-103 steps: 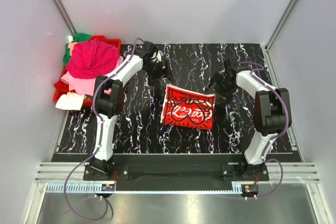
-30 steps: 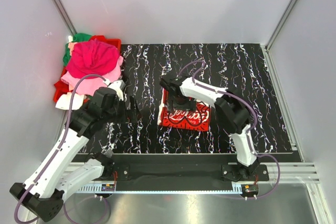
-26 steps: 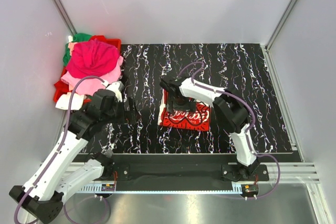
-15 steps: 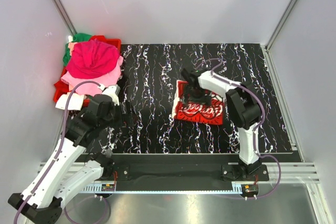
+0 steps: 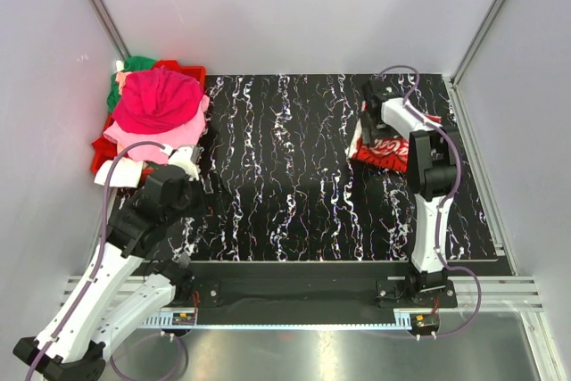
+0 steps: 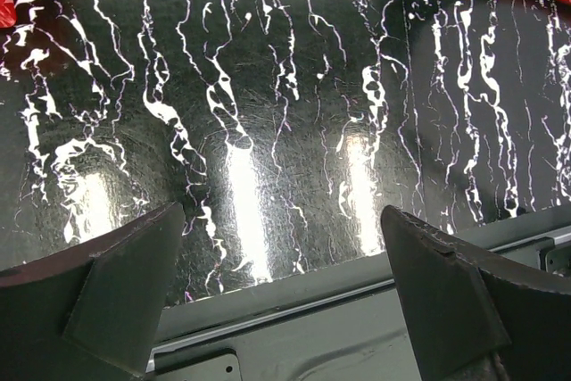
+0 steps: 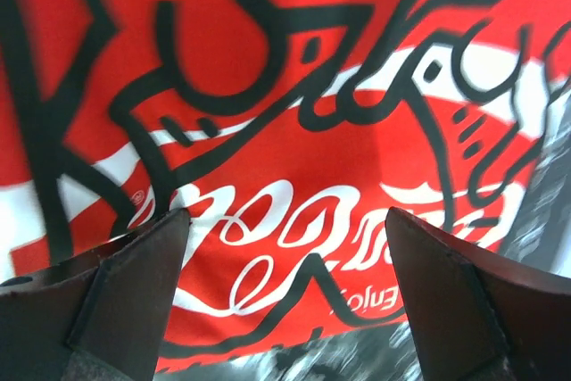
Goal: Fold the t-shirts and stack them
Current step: Neatly place the folded tshirt to the corner
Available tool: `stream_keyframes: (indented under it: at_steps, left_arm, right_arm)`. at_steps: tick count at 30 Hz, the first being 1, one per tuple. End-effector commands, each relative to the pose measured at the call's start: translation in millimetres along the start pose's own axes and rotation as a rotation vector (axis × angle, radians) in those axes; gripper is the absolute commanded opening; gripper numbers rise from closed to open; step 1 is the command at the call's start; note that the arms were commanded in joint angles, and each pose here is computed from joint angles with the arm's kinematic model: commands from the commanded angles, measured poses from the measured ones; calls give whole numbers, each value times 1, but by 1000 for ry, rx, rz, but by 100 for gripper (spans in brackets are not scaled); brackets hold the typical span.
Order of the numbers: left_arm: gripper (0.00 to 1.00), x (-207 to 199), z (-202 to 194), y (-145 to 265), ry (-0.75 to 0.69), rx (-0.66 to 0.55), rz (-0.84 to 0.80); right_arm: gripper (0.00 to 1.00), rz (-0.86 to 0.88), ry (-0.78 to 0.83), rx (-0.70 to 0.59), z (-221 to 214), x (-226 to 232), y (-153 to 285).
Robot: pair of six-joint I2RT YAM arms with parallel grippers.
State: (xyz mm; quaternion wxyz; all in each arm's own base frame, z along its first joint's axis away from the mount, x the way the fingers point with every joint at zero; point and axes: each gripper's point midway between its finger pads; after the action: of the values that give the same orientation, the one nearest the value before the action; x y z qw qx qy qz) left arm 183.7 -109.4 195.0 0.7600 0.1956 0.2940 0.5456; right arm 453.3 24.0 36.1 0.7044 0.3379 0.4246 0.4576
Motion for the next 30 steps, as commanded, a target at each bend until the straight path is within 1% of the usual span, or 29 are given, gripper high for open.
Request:
stream_keyframes:
  at_steps: [1, 3, 4, 5, 6, 7, 9, 11, 12, 13, 15, 17, 19, 20, 22, 23, 25, 26, 28, 30]
  left_arm:
    - [99, 3, 15, -1, 16, -71, 20]
    - [99, 5, 15, -1, 20, -73, 29]
    - [99, 5, 15, -2, 23, -72, 31]
    - [99, 5, 14, -2, 23, -69, 33]
    - [99, 6, 15, -2, 24, -72, 37]
    - [99, 6, 15, -2, 27, -72, 39]
    - [99, 9, 14, -3, 31, -71, 51]
    - [99, 10, 14, -4, 37, -69, 58]
    - [99, 11, 14, -4, 38, -68, 66]
    - [99, 12, 15, -4, 41, -69, 72]
    - [99, 14, 15, -5, 45, -69, 75]
    - [99, 15, 15, -6, 53, -70, 78]
    - [99, 17, 16, -6, 57, -74, 78]
    - [99, 16, 16, -7, 56, -73, 75]
    - [99, 17, 16, -7, 58, -71, 79]
    - [99, 17, 16, -7, 58, -72, 77]
    - [99, 18, 17, -6, 61, -76, 79]
    - [99, 17, 17, -6, 60, -74, 76]
    - [99, 18, 18, -5, 60, -85, 75]
    - [99, 18, 19, -4, 61, -92, 73]
  right_arm:
    - [100, -181, 152, -135, 46, -42, -44]
    - [100, -200, 122, -165, 74, -59, -58]
    - [100, -204, 119, -173, 83, -65, -64]
    - [100, -209, 154, -153, 83, -65, -82]
    - [100, -217, 130, -194, 107, -77, -82]
    - [100, -227, 169, -204, 116, -81, -87]
    - [100, -238, 171, -247, 137, -89, -102]
    - [100, -233, 218, -298, 153, -83, -109]
    - [99, -235, 217, -372, 171, -81, -109]
    - [100, -244, 264, -395, 178, -81, -109]
    - [100, -254, 247, -449, 196, -82, -105]
    - [100, -266, 212, -501, 211, -88, -89]
    - [100, -225, 128, -554, 225, -87, -70]
    - [100, -175, 94, -599, 236, -86, -46]
    - [100, -134, -13, -644, 245, -89, -21]
    - [100, -140, -56, -673, 252, -99, 3]
    - [100, -106, -122, -669, 249, -101, 20]
    - [100, -70, -137, -675, 245, -102, 37]
    - [100, -10, -192, -680, 238, -99, 50]
    - [100, 59, -181, -648, 217, -90, 65]
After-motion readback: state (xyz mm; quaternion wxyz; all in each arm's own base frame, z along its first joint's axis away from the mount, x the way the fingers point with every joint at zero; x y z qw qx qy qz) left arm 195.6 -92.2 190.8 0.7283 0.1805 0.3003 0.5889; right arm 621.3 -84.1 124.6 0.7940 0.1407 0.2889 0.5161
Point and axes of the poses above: each gripper's point midway between its finger pads, its own y axis back along the fingers, its own x axis along the line the jaws close on, z = x × y, and after that the axes turned 8 degrees about -y, right-handed
